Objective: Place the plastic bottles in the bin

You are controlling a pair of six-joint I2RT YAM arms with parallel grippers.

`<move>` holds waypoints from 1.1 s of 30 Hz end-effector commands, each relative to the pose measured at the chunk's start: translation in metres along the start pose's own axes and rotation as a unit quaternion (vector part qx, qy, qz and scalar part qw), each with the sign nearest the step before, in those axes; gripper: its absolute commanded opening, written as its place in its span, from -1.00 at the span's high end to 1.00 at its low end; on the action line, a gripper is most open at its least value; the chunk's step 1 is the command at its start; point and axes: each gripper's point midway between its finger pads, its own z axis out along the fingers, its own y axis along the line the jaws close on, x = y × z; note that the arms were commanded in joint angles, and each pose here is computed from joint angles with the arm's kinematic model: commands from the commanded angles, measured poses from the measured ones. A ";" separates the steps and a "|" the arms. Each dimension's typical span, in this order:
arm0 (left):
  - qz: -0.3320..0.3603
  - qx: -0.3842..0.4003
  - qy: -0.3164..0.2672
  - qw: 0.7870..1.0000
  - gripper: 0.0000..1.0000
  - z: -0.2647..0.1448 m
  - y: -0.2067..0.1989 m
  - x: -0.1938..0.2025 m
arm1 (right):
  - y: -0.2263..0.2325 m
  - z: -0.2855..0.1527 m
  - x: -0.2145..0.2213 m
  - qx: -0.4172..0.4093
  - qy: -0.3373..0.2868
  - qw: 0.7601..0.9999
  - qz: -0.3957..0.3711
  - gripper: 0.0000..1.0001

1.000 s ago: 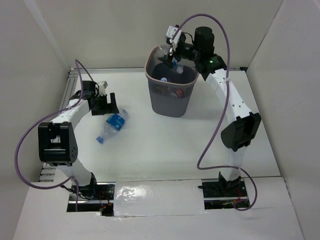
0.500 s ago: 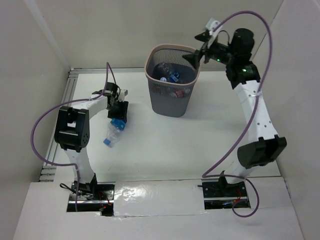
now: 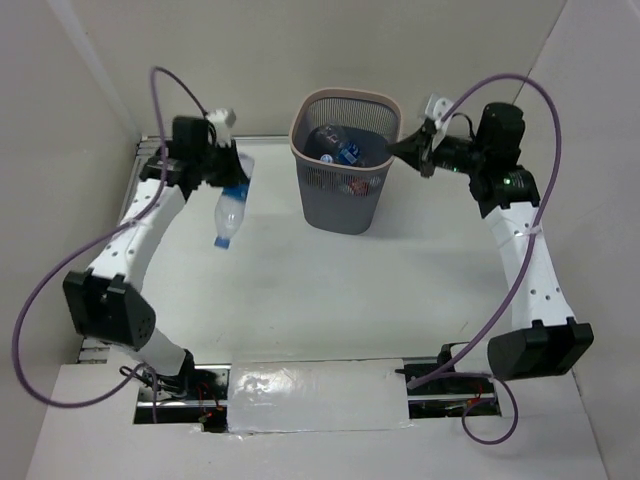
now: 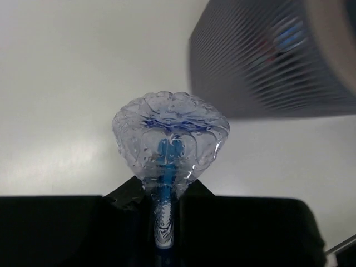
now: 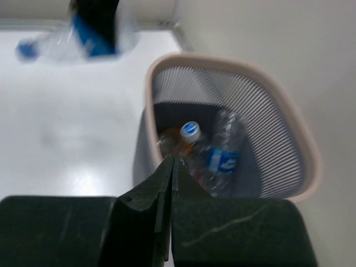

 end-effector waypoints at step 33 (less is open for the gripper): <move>0.005 0.144 -0.485 0.863 -1.00 -0.048 -0.251 -0.274 | 0.165 -0.086 0.147 0.002 0.142 0.982 0.128 -1.00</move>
